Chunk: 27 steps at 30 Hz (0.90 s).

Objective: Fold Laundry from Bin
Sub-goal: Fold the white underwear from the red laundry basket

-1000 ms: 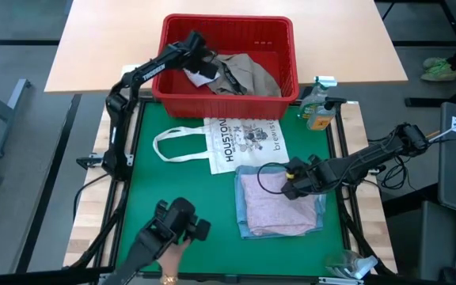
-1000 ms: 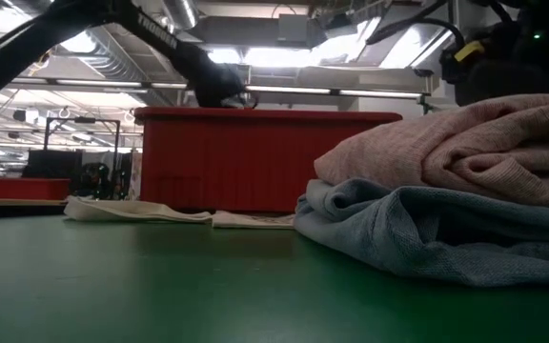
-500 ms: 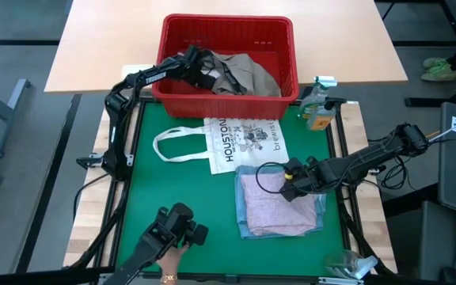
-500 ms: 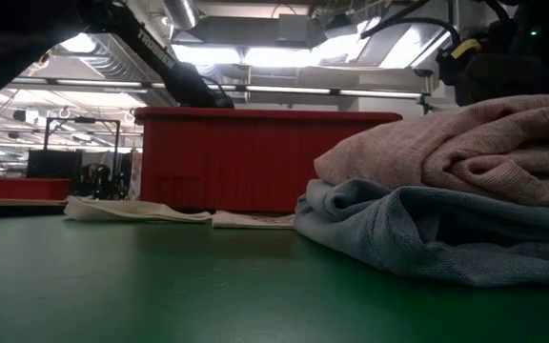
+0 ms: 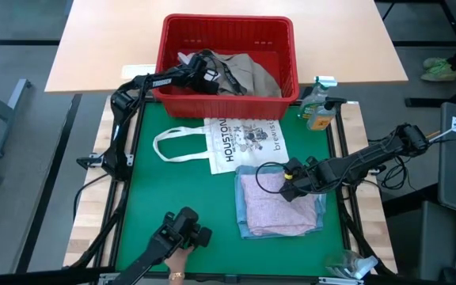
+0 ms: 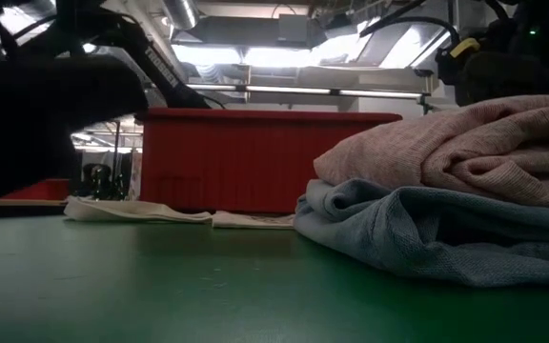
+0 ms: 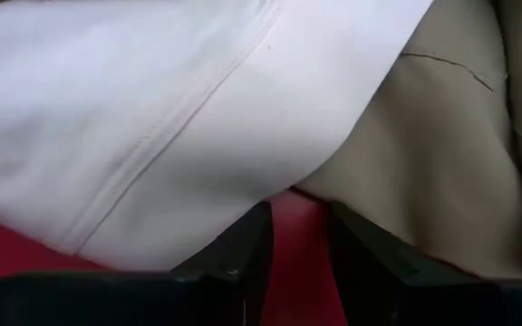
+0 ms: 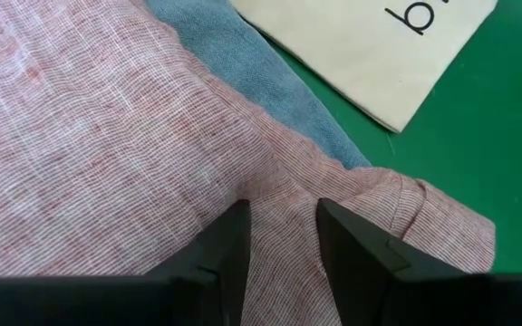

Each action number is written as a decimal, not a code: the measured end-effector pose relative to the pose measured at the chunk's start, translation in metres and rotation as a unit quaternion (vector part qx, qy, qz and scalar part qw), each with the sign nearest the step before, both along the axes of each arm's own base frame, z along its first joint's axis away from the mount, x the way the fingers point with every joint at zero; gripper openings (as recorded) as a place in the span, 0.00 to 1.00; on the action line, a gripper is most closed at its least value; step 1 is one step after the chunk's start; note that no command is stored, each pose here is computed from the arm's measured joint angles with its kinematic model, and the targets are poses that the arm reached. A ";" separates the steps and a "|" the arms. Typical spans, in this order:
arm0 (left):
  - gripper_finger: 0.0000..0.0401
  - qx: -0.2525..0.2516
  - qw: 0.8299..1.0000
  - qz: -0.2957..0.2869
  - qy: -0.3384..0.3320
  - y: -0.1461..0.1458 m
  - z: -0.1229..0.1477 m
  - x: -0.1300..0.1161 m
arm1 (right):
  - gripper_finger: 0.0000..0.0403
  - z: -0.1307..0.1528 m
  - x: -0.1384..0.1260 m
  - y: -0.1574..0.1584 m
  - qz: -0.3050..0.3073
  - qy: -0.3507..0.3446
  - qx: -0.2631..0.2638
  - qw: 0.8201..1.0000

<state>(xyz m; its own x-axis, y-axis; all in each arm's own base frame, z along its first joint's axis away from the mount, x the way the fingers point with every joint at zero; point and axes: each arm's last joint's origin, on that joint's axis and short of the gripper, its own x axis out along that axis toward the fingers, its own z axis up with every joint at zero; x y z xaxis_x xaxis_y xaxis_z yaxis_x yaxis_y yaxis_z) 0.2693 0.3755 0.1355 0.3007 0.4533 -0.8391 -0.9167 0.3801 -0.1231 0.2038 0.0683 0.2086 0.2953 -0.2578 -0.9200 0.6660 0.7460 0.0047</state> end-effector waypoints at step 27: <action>0.19 0.034 0.999 -0.001 -0.012 0.002 -0.004 0.009 | 0.33 0.000 0.004 -0.012 -0.029 -0.002 0.001 1.000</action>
<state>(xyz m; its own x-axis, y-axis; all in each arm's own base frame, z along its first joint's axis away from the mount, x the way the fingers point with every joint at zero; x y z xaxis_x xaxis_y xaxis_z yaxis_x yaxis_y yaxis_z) 0.2786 0.3773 0.1313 0.3214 0.5082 -0.7990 -0.9132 0.3897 -0.1195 0.2078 0.0564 0.2086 0.2828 -0.2736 -0.9193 0.7083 0.7059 0.0078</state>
